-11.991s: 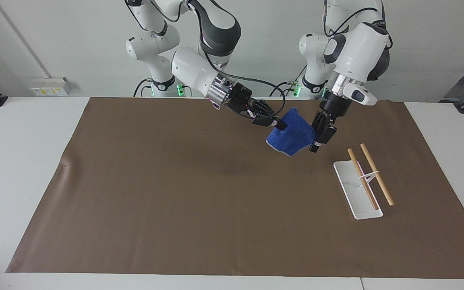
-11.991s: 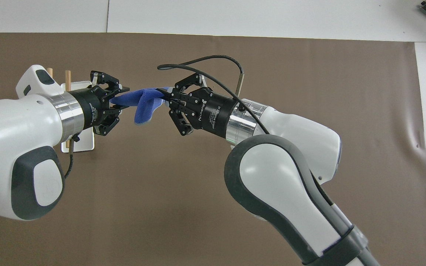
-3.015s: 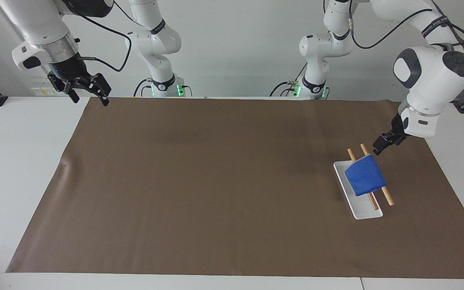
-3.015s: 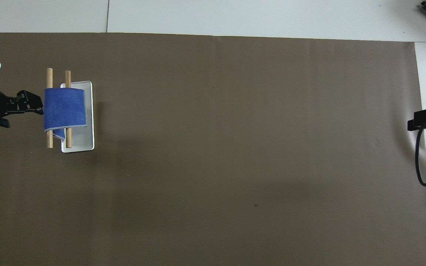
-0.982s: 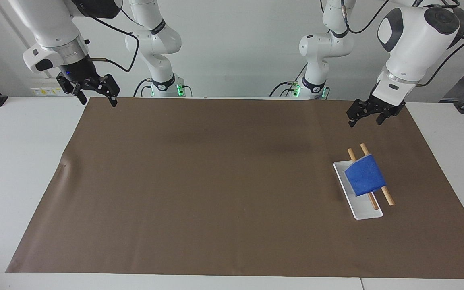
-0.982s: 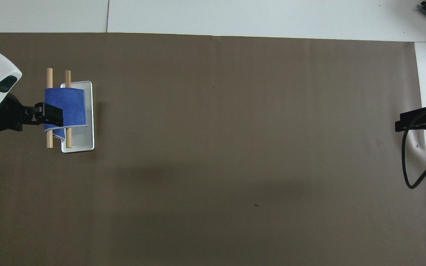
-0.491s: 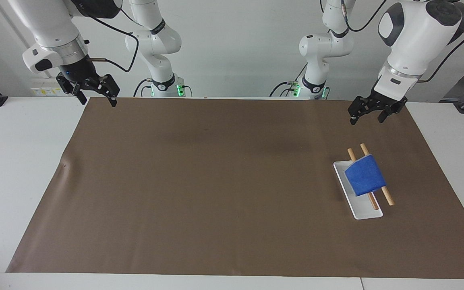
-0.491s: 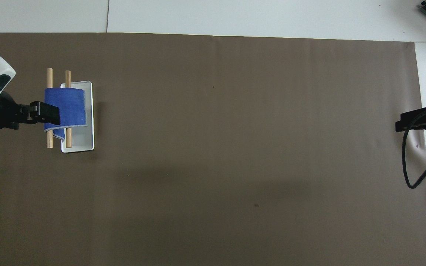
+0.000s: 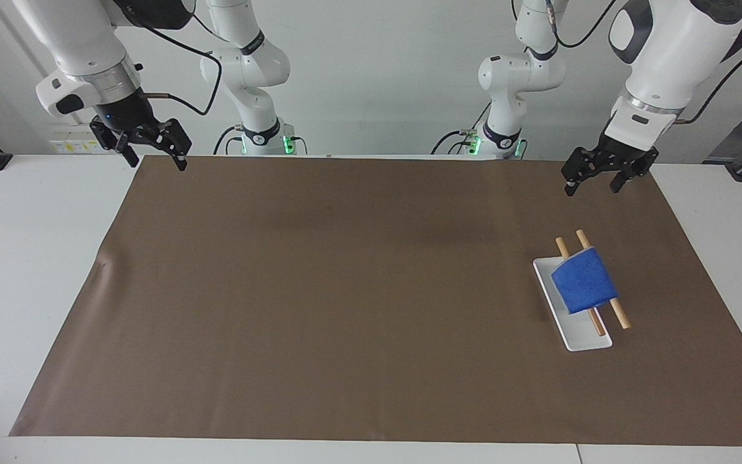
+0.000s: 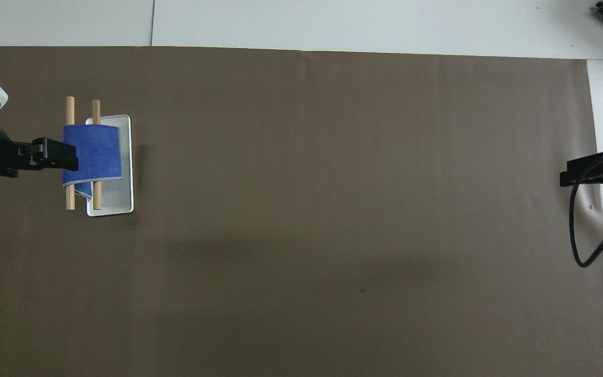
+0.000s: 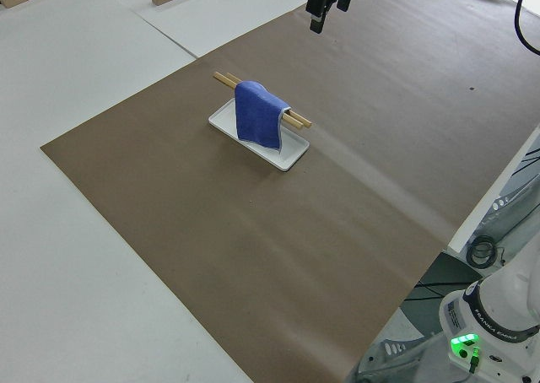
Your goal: Right arm passes towel to left arm to hang
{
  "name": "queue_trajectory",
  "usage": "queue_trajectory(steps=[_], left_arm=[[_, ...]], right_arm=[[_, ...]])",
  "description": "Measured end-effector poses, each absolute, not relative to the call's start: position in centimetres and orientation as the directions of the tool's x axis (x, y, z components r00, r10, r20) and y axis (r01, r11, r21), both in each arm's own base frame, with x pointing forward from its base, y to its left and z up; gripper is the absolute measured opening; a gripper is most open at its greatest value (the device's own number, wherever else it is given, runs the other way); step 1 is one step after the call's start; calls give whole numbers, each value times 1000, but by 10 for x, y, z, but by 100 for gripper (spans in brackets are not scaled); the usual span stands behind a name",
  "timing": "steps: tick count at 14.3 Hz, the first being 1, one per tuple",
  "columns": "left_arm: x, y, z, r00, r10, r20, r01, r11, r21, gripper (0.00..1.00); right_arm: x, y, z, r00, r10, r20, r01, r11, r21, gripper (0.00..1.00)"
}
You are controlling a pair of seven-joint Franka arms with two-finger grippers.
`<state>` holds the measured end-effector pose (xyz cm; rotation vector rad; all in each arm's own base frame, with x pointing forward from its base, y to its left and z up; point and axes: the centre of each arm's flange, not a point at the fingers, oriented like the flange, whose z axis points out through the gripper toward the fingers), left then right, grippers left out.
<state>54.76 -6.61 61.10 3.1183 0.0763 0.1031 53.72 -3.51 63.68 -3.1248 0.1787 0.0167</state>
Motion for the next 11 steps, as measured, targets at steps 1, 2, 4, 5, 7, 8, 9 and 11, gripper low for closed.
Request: queue_trajectory(steps=[1, 2, 4, 5, 7, 8, 9, 11], left_arm=[[549, -65, 612, 996, 47, 77, 46, -999, 18, 100], [549, -64, 612, 996, 45, 82, 44, -999, 11, 100], [550, -62, 612, 996, 43, 82, 42, -999, 6, 100], [550, -62, 612, 996, 42, 82, 42, -999, 6, 100], [550, -62, 611, 996, 42, 80, 41, -999, 5, 100], [549, -62, 611, 996, 41, 79, 41, -999, 5, 100], [549, -62, 611, 996, 41, 78, 41, -999, 5, 100], [549, -62, 610, 996, 41, 76, 41, -999, 4, 100]], right_arm=[[537, -35, 637, 993, -114, -11, -114, -993, -11, 100], [537, -35, 637, 993, -114, -11, -114, -993, -11, 100], [537, -35, 637, 993, -114, -11, -114, -993, -11, 100], [537, -35, 637, 993, -114, -11, -114, -993, -11, 100], [537, -35, 637, 993, -114, -11, -114, -993, -11, 100], [537, -35, 637, 993, -114, -11, -114, -993, -11, 100], [537, -35, 637, 993, -114, -11, -114, -993, -11, 100], [537, -35, 637, 993, -114, -11, -114, -993, -11, 100]])
